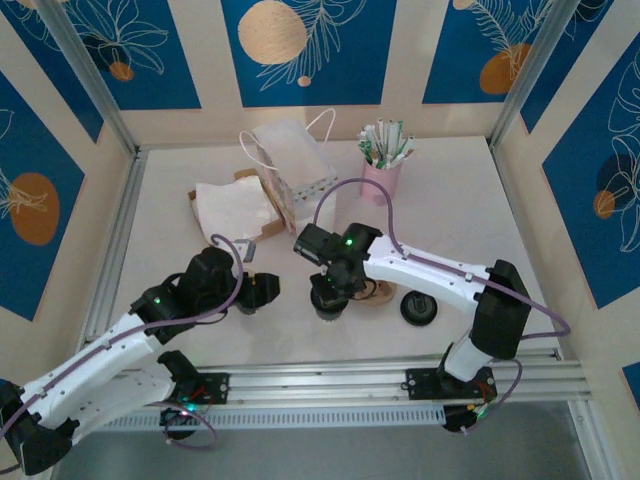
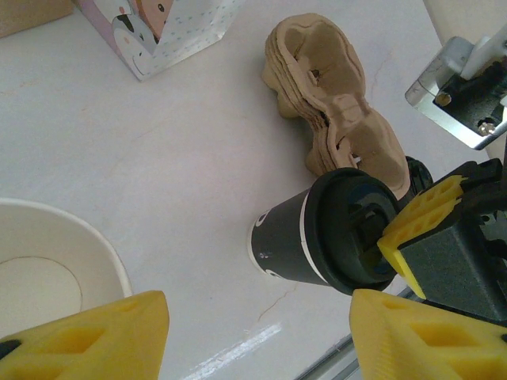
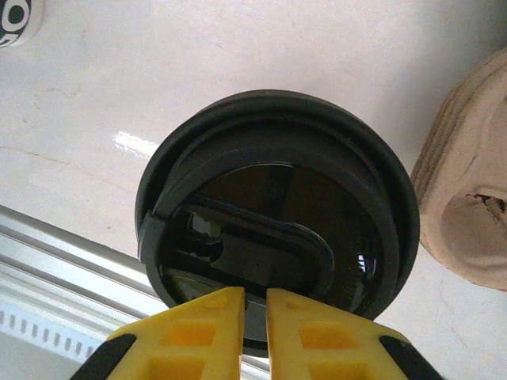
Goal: Pack the takeout coffee
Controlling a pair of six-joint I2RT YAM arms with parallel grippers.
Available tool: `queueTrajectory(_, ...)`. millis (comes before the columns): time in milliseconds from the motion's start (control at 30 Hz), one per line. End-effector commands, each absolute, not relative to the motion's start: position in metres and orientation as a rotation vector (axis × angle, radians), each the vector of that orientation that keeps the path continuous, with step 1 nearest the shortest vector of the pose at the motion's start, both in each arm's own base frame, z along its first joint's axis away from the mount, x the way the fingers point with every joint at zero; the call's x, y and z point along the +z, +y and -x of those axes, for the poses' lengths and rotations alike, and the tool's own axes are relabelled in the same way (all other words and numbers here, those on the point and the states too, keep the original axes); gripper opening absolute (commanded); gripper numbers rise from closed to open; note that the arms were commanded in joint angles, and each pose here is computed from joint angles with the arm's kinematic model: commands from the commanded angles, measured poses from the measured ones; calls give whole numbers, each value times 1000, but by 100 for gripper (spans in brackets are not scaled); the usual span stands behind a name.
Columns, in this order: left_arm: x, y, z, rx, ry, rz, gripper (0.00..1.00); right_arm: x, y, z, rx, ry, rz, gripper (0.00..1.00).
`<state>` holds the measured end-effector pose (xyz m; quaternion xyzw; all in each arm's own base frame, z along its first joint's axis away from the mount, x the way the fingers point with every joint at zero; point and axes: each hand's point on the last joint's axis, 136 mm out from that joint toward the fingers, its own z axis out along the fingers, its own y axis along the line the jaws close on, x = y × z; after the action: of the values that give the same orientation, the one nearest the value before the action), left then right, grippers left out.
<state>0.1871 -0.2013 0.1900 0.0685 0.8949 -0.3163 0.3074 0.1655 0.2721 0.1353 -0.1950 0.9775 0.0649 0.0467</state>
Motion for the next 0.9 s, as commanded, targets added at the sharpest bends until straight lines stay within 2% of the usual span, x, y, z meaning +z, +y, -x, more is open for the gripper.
queueTrajectory(0, 199, -203, -190, -870, 2331, -171, 62, 118, 267, -155, 163, 3051, 607, 17)
queueTrajectory(600, 197, -202, -189, -871, 2334, -166, 62, 82, 245, -136, -10, 3158, 600, 18)
queueTrajectory(867, 197, -202, -188, -873, 2332, -167, 62, 92, 250, -139, 19, 3135, 607, 18)
